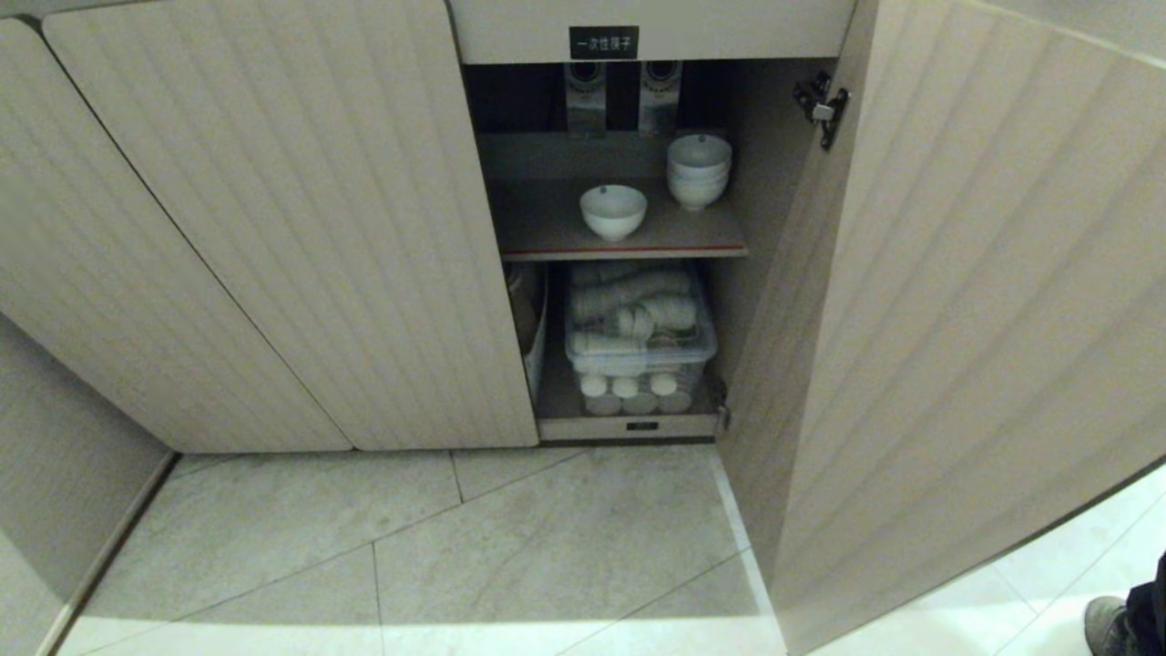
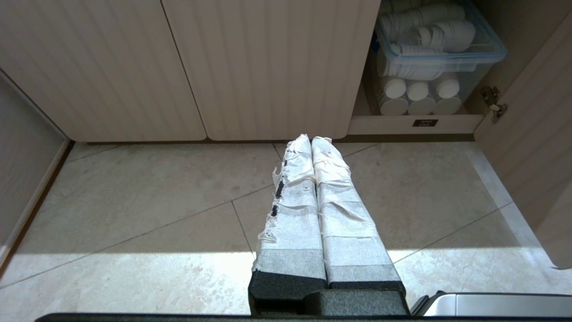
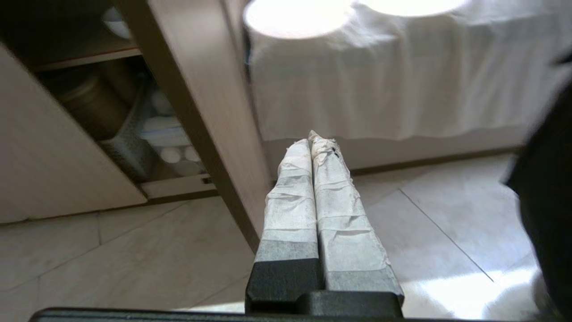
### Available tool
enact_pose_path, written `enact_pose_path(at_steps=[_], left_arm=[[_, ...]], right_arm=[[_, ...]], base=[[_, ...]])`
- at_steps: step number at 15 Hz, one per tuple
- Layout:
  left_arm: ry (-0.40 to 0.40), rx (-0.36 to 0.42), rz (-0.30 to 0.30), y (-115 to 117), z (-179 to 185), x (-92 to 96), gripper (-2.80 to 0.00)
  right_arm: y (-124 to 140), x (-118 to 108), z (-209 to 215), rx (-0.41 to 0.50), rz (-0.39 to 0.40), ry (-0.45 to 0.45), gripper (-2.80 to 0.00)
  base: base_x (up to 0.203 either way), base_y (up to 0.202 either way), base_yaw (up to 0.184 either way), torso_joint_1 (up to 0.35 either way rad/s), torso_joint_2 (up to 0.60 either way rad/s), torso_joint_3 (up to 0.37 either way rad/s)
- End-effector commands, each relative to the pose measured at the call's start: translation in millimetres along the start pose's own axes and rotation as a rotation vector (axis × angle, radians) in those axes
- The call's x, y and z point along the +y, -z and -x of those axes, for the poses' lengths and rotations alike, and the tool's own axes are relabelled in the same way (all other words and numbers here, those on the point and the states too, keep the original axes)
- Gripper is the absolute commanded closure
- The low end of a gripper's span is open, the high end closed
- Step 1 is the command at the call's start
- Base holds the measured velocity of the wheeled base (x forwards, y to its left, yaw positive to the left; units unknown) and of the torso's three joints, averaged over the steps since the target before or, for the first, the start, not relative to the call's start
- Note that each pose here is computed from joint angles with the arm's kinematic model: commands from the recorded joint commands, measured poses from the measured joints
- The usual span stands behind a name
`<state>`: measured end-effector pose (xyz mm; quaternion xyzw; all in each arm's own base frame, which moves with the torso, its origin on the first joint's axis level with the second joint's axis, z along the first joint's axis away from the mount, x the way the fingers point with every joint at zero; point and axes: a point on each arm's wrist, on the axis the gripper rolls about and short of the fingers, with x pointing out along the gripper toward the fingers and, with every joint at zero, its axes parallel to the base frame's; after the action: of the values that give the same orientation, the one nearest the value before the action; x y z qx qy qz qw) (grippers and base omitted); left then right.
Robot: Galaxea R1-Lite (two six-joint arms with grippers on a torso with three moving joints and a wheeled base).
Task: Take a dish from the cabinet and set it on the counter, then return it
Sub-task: Close the cabinet door
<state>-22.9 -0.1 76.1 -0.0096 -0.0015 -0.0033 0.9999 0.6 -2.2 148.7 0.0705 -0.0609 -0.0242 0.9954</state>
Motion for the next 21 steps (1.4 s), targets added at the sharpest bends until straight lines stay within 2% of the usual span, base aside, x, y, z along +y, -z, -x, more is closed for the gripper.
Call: enact_pose_path(at_steps=[1, 4, 8, 13, 17, 21], left_arm=[[0.001, 0.0, 0.001, 0, 0, 0.0, 0.0], [-0.002, 0.0, 0.001, 0, 0, 0.0, 0.0], [0.001, -0.002, 0.001, 0, 0, 0.0, 0.0], [0.001, 0.0, 0.001, 0, 0, 0.0, 0.0], [0.0, -0.001, 0.001, 0, 0, 0.0, 0.0], [-0.001, 0.0, 0.001, 0, 0, 0.0, 0.0]], right_arm=[[-6, 3, -14, 0.051, 0.004, -0.075, 0.0], [-13, 8, -24, 0.024, 0.066, -0.152, 0.0], [-17, 10, -33, 0.029, 0.07, -0.138, 0.0], [-25, 13, -47, 0.041, 0.063, -0.071, 0.0], [-31, 17, -59, 0.033, 0.057, -0.081, 0.0], [-33, 21, -63, 0.042, 0.055, -0.151, 0.0]], base=[[0.0, 0.0, 0.0, 0.0, 0.0, 0.0], [0.0, 0.0, 0.0, 0.0, 0.0, 0.0], [0.0, 0.0, 0.0, 0.0, 0.0, 0.0], [0.0, 0.0, 0.0, 0.0, 0.0, 0.0], [0.0, 0.0, 0.0, 0.0, 0.0, 0.0], [0.0, 0.0, 0.0, 0.0, 0.0, 0.0]])
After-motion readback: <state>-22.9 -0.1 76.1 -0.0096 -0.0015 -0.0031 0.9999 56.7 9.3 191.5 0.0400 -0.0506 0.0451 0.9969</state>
